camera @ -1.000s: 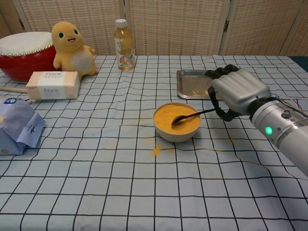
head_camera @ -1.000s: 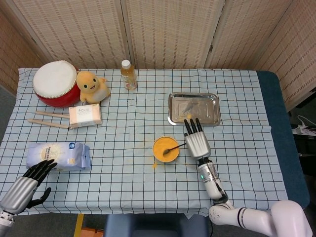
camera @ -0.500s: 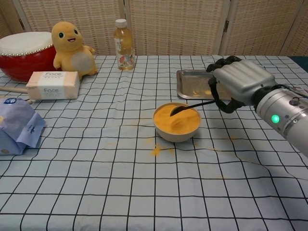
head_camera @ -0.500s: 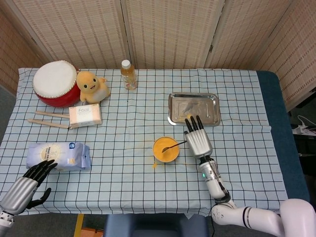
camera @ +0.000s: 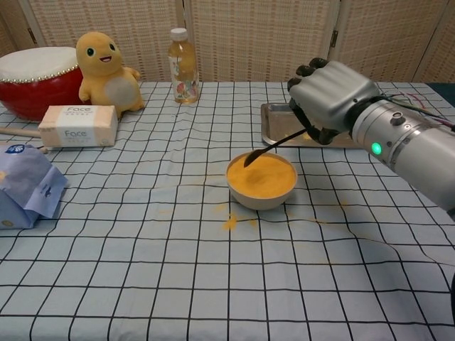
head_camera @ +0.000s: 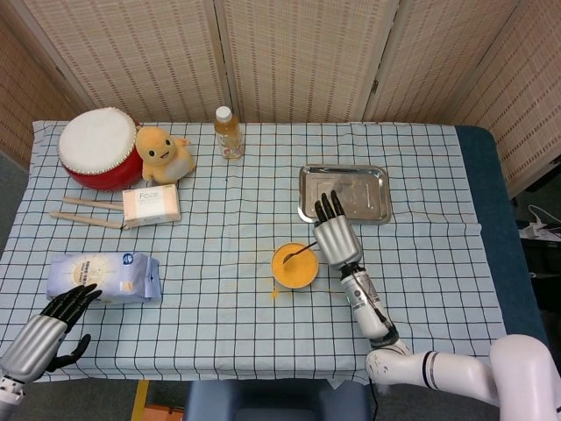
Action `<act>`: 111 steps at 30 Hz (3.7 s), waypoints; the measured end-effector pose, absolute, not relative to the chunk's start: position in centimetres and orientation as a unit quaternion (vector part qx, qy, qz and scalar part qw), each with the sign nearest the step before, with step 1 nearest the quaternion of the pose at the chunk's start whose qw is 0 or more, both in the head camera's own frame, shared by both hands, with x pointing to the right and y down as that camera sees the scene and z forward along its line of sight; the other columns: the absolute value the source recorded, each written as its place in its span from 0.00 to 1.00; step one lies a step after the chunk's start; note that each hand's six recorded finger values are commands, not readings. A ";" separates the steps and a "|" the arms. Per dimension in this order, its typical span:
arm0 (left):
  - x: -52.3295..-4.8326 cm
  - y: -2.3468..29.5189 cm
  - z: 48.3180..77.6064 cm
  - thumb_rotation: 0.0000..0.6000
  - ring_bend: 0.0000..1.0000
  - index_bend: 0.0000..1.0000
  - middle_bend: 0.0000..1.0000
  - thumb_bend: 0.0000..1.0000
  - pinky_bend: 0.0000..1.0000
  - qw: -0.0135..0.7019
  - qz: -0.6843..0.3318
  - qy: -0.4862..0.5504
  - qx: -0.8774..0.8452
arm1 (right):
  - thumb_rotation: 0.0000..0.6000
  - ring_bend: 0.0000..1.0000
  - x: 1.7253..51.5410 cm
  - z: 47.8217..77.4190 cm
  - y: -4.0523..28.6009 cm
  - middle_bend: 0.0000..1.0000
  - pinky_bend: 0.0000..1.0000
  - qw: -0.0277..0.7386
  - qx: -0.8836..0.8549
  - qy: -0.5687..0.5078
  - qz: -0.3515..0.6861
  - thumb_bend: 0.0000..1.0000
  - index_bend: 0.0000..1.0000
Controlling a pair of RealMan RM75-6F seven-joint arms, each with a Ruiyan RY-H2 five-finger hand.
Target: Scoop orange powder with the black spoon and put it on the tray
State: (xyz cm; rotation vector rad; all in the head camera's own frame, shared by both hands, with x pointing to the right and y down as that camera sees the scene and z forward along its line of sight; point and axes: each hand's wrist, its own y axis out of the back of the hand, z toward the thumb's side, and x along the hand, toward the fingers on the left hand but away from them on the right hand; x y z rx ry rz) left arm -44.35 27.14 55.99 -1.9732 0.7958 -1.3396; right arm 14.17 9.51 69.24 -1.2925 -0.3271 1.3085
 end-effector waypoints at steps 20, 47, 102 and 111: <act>-44.4 27.0 55.9 1.00 0.00 0.00 0.00 0.50 0.13 0.311 -0.508 0.305 -0.744 | 1.00 0.00 14.2 69.9 11.0 0.17 0.04 0.584 -0.571 -0.067 0.574 0.82 0.93; -44.6 26.9 55.7 1.00 0.00 0.00 0.00 0.50 0.13 0.310 -0.505 0.308 -0.744 | 1.00 0.00 12.1 71.3 9.5 0.18 0.07 0.631 -0.524 -0.082 0.565 0.82 0.95; -44.7 26.9 55.6 1.00 0.00 0.00 0.00 0.50 0.14 0.306 -0.506 0.310 -0.744 | 1.00 0.00 13.8 70.7 10.4 0.18 0.07 0.610 -0.521 -0.067 0.594 0.83 0.95; -45.2 26.7 55.7 1.00 0.00 0.00 0.00 0.50 0.14 0.303 -0.513 0.315 -0.739 | 1.00 0.00 13.3 69.8 10.5 0.18 0.07 0.602 -0.549 -0.089 0.573 0.83 0.96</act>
